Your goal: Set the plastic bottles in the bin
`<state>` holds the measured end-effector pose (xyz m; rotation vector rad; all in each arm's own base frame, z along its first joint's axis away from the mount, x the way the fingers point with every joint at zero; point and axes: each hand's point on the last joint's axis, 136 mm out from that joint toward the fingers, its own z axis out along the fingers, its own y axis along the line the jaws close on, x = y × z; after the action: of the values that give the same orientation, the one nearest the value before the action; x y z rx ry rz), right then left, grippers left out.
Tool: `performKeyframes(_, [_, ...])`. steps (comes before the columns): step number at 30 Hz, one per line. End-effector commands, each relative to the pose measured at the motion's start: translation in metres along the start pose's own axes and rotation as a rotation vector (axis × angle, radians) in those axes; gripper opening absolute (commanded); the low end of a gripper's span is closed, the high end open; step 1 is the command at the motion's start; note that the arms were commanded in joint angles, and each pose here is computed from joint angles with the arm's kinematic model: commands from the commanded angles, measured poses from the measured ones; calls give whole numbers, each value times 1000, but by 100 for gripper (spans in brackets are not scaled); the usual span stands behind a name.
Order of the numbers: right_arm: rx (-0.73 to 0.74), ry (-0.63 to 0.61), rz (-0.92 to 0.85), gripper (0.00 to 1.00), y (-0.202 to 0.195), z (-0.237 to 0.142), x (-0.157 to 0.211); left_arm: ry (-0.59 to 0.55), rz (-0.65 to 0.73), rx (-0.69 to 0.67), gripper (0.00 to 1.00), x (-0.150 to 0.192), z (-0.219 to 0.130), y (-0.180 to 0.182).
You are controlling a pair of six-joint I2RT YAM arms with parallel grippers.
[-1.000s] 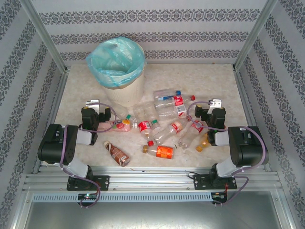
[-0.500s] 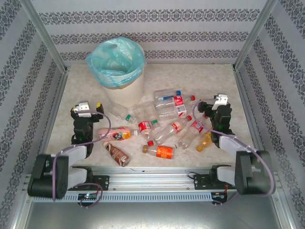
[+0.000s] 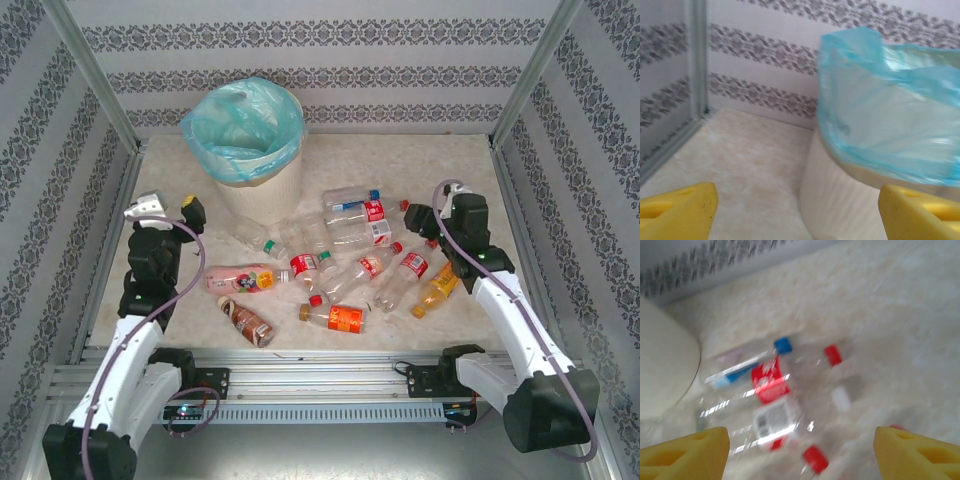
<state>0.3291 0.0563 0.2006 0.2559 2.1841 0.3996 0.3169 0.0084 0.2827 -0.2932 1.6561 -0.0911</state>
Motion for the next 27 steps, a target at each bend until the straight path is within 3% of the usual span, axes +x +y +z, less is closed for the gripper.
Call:
performKeyframes(1, [53,150,86,76,-5,-16,28,223,13,118,82,27,-24,-31])
performKeyframes(6, [115,188,151,75,-15,-42,46,272,198,349,81,20,-61,-92])
performKeyframes(10, [302,212,196,78,-51,-59,71,368,333,491,80,35,-79,-127])
performKeyframes(14, [423,188,221,79,-80,-66,85,383,392,616,80,55,-87,-157])
performKeyframes(19, [417,206,299,78,-91,-56,96,357,427,755,82,70,-100,-189])
performKeyframes(22, [370,244,276,66,-81,-50,93,359,439,779,83,76,-104,-196])
performKeyframes(27, [294,273,228,57,-46,-40,86,380,428,769,84,81,-103,-196])
